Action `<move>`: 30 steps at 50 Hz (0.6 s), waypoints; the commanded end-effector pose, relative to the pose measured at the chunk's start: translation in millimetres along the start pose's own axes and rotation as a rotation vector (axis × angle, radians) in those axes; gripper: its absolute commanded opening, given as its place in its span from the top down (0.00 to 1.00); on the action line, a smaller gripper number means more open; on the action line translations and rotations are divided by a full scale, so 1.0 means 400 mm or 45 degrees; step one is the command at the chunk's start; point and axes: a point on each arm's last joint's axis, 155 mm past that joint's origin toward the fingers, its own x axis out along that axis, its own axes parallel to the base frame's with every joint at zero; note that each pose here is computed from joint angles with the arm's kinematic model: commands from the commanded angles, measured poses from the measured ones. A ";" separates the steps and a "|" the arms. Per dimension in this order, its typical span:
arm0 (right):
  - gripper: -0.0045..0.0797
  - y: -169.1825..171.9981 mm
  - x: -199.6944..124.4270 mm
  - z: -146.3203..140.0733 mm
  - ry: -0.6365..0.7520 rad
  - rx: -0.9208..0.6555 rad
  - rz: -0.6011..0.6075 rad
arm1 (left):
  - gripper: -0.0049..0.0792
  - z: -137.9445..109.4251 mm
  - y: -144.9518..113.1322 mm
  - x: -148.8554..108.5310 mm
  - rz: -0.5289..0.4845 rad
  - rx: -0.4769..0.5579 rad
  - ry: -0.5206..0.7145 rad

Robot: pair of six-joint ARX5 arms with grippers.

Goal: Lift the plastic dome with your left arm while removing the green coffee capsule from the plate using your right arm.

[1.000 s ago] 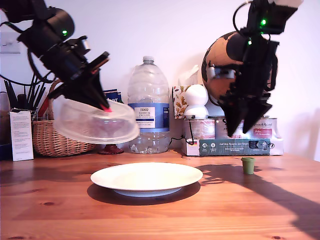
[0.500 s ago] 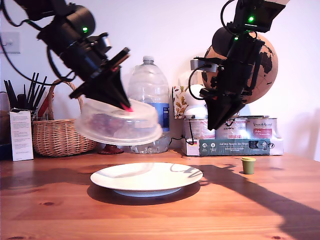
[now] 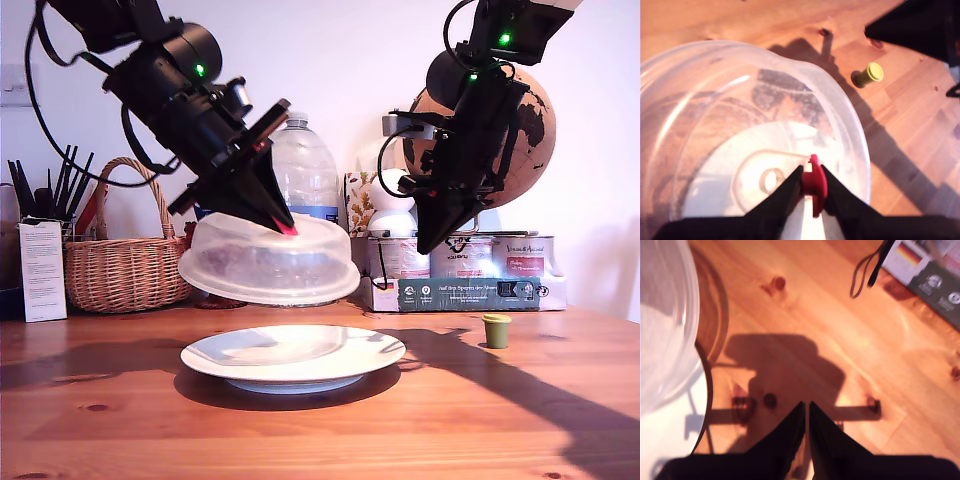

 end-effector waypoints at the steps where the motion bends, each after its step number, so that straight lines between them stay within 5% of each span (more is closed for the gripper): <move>1: 0.96 -0.014 -0.025 0.023 -0.041 -0.003 -0.020 | 0.97 -0.004 -0.004 0.019 -0.012 -0.004 0.013; 30: 0.96 -0.055 -0.031 0.023 -0.069 0.024 -0.053 | 0.97 -0.115 -0.048 0.099 -0.144 -0.109 0.223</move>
